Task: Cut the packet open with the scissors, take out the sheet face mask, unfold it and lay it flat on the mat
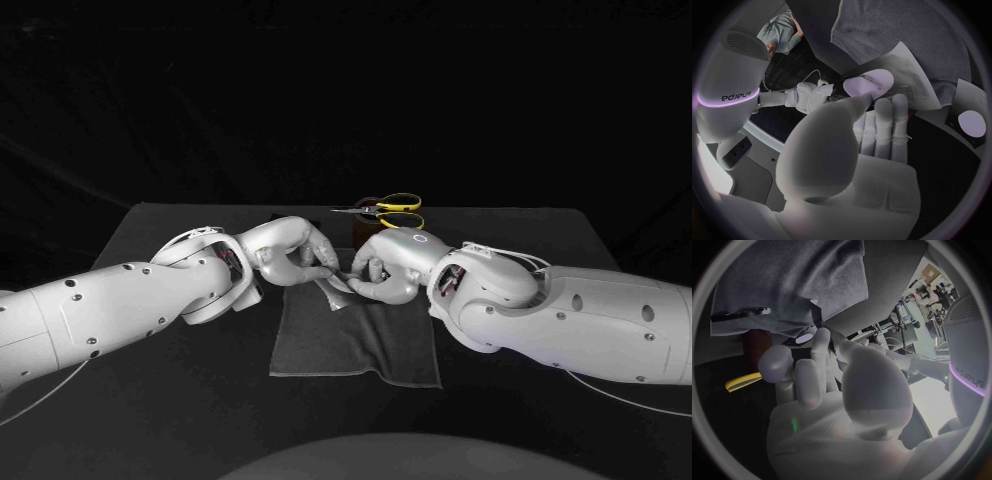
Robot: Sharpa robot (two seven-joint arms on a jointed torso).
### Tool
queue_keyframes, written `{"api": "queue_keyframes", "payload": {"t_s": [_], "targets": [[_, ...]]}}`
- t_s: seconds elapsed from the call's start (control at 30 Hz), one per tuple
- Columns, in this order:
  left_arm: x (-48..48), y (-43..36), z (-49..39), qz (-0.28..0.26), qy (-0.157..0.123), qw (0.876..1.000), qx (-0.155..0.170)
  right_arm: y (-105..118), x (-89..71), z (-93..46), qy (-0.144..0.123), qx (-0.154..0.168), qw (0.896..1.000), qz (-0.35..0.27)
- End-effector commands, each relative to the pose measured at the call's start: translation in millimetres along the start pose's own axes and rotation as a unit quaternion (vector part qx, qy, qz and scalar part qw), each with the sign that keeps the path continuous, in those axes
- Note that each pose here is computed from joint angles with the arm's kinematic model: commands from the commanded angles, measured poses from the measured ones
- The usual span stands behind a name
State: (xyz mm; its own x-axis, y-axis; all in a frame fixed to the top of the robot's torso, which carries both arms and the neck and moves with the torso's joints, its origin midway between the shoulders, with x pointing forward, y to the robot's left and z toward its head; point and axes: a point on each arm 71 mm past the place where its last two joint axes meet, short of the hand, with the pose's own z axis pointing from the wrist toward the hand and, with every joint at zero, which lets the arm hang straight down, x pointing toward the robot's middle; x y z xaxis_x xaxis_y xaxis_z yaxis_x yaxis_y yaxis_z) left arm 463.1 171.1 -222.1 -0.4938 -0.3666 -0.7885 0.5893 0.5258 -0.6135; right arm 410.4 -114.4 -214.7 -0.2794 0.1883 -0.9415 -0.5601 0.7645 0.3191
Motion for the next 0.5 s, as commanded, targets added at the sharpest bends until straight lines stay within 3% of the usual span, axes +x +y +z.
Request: {"api": "queue_keyframes", "payload": {"t_s": [0.03, 0.5], "targets": [[1.5, -1.3, 1.1, -0.006, 0.008, 1.0, 0.003, 0.0, -0.8, -1.2, 0.0, -0.004, 1.0, -0.004], [-0.5, 2.5, -0.2, 0.0, 0.004, 1.0, -0.004, -8.6, 4.4, -9.0, 0.064, 0.002, 0.994, 0.085]]}}
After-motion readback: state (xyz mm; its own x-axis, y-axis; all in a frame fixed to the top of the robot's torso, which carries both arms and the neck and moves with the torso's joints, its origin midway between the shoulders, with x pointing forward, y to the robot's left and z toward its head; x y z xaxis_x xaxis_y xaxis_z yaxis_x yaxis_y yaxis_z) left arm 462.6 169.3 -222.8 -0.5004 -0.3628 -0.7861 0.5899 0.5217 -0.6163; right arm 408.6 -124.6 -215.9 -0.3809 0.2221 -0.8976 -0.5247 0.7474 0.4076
